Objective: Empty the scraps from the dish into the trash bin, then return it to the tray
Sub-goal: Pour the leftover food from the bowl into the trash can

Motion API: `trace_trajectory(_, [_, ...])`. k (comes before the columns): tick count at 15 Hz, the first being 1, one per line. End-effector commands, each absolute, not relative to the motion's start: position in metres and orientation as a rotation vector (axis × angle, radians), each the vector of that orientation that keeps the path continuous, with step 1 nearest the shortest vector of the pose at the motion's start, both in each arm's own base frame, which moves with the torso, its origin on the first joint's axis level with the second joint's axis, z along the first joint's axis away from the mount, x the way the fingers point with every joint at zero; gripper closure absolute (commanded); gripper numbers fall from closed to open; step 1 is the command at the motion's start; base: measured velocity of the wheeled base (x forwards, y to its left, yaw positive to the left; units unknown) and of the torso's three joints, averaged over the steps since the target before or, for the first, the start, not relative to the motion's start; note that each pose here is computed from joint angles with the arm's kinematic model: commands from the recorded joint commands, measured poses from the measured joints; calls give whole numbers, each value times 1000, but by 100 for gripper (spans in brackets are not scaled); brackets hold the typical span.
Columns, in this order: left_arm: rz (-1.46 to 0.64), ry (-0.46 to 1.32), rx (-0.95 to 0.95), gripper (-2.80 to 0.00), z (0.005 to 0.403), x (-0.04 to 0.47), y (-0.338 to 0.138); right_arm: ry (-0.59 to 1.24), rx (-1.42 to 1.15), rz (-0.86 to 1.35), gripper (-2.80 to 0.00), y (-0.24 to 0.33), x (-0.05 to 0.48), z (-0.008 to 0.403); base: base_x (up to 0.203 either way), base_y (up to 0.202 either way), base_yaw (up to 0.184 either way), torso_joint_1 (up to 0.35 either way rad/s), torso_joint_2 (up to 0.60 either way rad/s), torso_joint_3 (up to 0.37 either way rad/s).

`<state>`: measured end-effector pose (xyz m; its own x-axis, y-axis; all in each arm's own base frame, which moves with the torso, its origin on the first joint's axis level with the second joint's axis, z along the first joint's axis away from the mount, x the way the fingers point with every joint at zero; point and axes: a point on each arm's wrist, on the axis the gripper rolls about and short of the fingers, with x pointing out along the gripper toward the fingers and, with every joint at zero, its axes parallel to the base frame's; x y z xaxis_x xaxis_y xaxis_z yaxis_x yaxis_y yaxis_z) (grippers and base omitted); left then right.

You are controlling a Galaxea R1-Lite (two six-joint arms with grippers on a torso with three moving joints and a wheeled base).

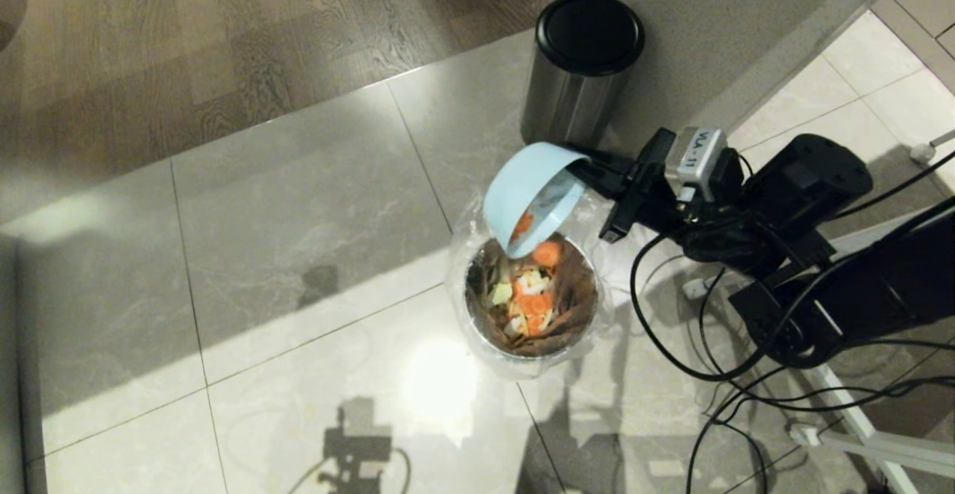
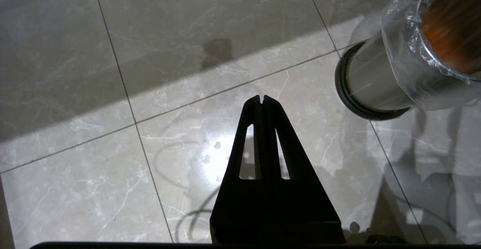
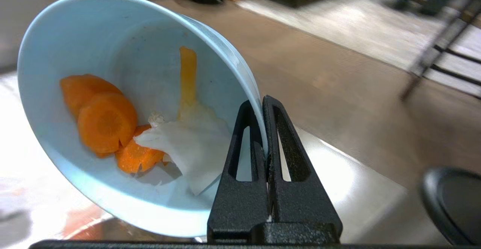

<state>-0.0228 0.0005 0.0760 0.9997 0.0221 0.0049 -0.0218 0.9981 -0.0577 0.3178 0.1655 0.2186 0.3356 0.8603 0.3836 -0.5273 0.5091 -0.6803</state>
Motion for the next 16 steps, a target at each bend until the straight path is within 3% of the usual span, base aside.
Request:
trace_trajectory(1, [23, -5, -58, 0, 76, -23, 1, -871, -485, 988, 0, 167, 318, 226, 0, 0, 0, 0, 0, 0])
trace_trajectory(7, [23, -5, -58, 0, 76, -23, 1, -941, -556, 1164, 0, 166, 316, 226, 0, 0, 0, 0, 0, 0])
trace_trajectory(16, [23, -7, -58, 0, 76, -23, 1, -1090, -566, 1112, 0, 168, 321, 268, 0, 0, 0, 0, 0, 0])
